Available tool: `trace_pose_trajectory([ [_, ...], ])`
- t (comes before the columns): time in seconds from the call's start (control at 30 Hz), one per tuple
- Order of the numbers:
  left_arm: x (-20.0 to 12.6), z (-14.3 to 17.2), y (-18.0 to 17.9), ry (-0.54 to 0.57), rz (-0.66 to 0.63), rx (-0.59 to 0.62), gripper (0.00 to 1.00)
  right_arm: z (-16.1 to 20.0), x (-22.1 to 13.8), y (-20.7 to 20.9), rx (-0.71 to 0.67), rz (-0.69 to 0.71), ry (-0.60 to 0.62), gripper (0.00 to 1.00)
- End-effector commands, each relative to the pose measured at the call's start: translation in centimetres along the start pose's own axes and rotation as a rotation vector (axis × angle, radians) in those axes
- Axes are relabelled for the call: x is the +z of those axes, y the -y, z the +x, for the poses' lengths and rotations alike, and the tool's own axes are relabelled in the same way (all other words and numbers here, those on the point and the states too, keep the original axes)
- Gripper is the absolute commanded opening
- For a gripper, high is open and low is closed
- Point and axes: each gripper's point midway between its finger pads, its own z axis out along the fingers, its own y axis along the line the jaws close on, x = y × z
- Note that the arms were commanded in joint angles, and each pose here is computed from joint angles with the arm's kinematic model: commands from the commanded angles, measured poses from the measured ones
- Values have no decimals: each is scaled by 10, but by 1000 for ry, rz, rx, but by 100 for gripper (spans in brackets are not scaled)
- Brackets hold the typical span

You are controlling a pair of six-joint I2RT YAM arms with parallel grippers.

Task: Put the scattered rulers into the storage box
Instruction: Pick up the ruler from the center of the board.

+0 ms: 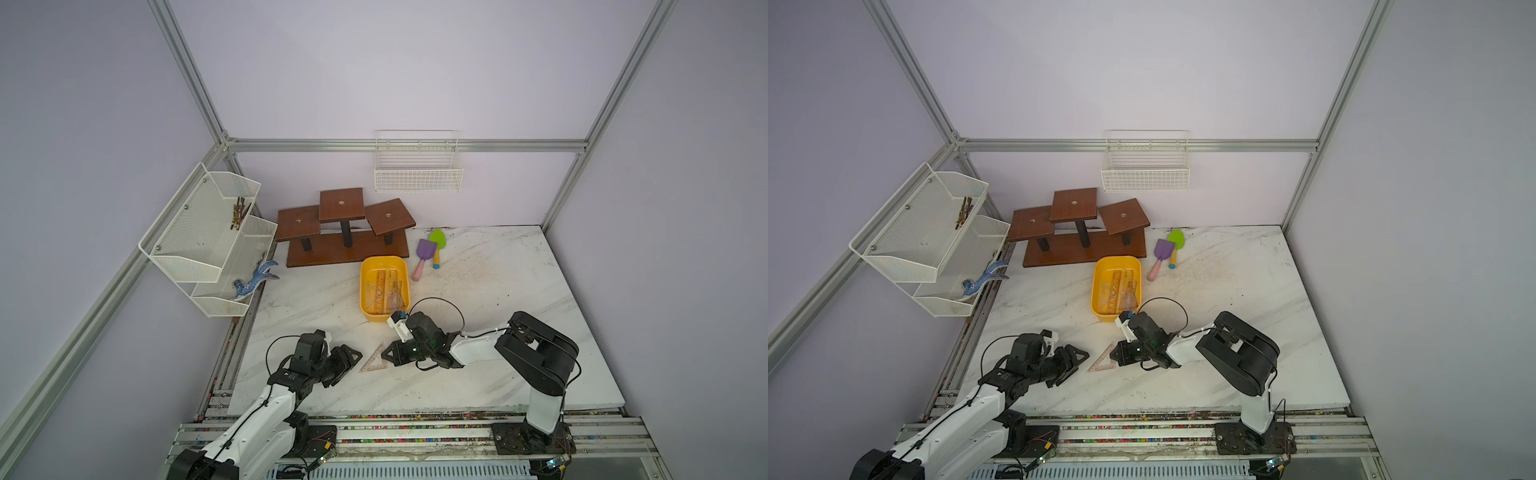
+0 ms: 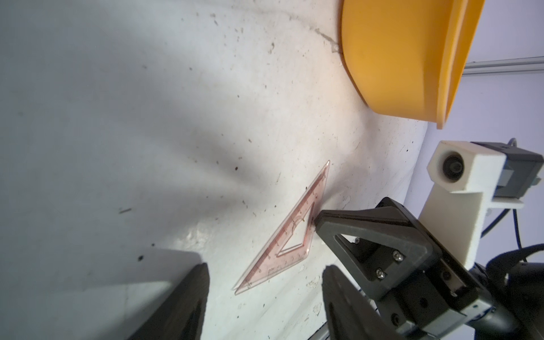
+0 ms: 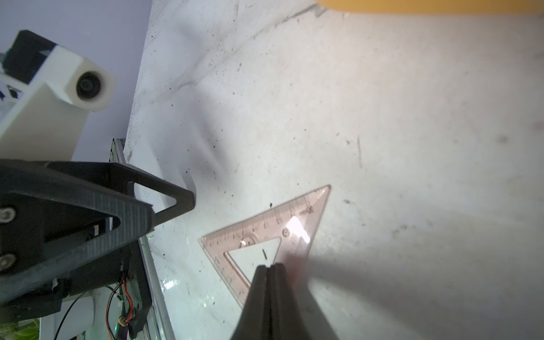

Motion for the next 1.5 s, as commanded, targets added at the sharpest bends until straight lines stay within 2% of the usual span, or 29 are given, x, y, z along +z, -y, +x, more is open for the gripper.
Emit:
trace_pose_trajectory([
  [0.0,4,20,-34,-64,-111,-66,66,11,-3,13,10,43,-20,7],
  [0.47,12,28,-25,-116,-45,-62,65,15,-2,17,18,40,-23,7],
  [0.73,25,36,-17,-181,-12,-42,57,17,-1,18,23,37,-24,7],
  [0.87,33,38,-12,-207,6,-29,49,18,-2,18,25,35,-25,7],
  [1.07,40,38,-4,-238,24,-6,26,19,-3,18,24,32,-23,7],
  [1.37,39,29,18,-215,82,42,0,9,-9,8,16,6,-5,7],
  [1.47,33,29,37,-225,158,66,0,-10,-32,-7,-10,-4,51,9],
])
